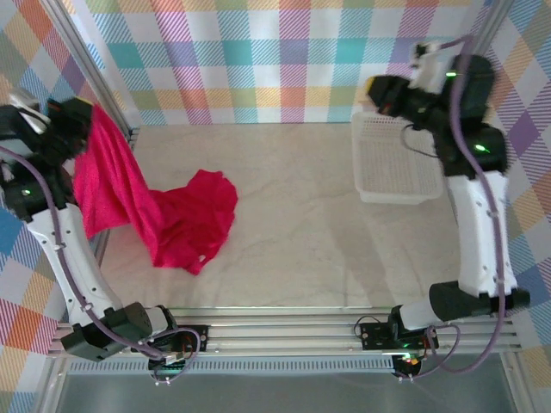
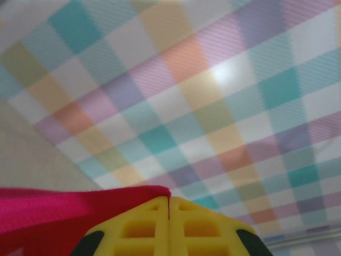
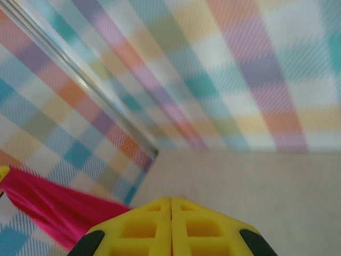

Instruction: Fold the inside-out t-shirt

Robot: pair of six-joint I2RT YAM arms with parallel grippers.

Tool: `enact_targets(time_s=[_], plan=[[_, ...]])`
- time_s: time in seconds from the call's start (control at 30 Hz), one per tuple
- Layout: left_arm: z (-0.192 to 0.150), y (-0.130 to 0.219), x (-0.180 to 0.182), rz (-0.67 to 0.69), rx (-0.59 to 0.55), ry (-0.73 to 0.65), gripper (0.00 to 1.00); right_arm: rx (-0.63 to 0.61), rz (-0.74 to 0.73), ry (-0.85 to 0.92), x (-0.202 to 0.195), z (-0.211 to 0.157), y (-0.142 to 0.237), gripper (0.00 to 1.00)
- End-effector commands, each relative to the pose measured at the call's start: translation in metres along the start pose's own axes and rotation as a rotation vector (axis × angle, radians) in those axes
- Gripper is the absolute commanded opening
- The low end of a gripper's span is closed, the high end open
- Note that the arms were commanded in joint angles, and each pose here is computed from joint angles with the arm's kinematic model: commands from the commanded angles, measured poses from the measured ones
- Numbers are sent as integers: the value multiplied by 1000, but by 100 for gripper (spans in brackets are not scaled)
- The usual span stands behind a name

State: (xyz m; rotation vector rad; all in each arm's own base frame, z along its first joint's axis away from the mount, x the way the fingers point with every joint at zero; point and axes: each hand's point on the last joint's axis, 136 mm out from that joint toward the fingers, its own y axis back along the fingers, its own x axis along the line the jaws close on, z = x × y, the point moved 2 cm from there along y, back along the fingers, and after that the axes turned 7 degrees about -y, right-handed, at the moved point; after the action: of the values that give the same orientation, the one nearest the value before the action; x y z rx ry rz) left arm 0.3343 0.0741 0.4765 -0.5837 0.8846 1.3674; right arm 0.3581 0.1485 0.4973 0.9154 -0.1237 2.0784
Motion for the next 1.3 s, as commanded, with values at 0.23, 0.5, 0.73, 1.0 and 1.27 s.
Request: enact_targets(time_s=[0.23,0.5,0.73,1.0,1.27], plan=[[-82,-19,93,152,168,35,0,675,-67,-186,-59,-265,-193,7],[-96,-16,112,220,214,23,0,908,-31,-118,-15,-381,-255,64],[-99,-13,118,246,212,13,0,1021,-124,-72,-8,-449,-267,69],[-98,-13,120,255,209,13,0,1103,-120,-104,2,-499,-277,62],[-94,-11,112,244,198,8,0,1012,-179,-134,-29,-443,-284,0]])
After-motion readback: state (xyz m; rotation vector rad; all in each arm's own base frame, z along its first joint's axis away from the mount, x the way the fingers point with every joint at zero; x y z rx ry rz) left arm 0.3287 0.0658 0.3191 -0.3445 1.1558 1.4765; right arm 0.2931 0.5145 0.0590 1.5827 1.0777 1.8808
